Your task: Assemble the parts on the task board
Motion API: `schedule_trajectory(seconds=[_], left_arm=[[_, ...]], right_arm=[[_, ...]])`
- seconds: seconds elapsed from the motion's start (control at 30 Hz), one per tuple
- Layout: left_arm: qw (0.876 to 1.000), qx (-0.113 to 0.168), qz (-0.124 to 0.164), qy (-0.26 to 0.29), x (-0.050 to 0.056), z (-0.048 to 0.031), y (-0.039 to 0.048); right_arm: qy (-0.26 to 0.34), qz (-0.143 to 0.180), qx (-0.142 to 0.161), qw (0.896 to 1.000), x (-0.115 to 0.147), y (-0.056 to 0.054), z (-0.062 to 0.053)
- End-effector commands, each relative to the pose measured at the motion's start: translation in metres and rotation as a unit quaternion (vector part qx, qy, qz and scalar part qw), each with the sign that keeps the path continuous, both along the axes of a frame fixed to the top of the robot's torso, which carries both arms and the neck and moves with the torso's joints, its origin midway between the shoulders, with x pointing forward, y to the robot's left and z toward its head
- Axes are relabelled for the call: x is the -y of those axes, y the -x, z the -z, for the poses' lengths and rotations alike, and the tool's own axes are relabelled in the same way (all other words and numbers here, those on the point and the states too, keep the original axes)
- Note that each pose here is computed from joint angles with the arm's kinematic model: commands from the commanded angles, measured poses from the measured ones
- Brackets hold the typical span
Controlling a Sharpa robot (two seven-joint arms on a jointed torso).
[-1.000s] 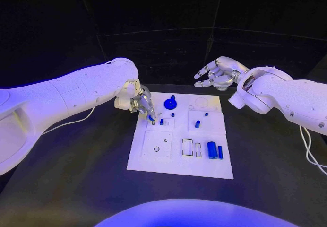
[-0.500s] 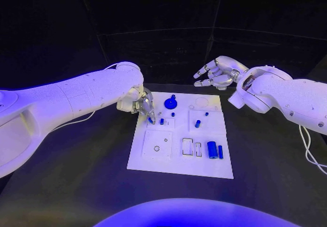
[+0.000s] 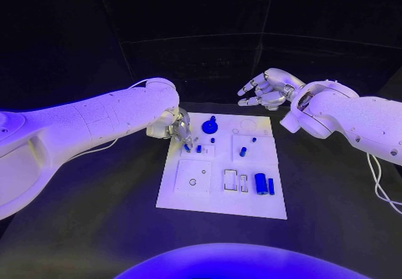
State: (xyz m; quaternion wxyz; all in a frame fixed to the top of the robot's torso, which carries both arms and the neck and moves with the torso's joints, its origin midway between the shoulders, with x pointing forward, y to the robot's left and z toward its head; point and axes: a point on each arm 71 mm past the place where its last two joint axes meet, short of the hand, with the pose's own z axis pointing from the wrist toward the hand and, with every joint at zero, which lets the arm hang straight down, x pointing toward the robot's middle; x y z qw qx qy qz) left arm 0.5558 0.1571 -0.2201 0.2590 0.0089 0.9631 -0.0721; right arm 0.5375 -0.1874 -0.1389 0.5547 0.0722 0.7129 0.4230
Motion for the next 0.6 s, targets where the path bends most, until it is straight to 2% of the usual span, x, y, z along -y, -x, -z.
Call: schedule_trajectory(seconds=[0.03, 0.6], left_arm=[[1.0, 0.009, 0.003, -0.002, 0.0014, -0.0011, -0.0007], [1.0, -0.005, 0.014, -0.011, 0.0026, 0.0007, 0.0024]], right_arm=[[-0.001, -0.005, 0.003, 1.0, -0.0009, 0.0, -0.0015], [-0.001, -0.006, 0.002, 1.0, -0.0014, -0.0001, -0.0013]])
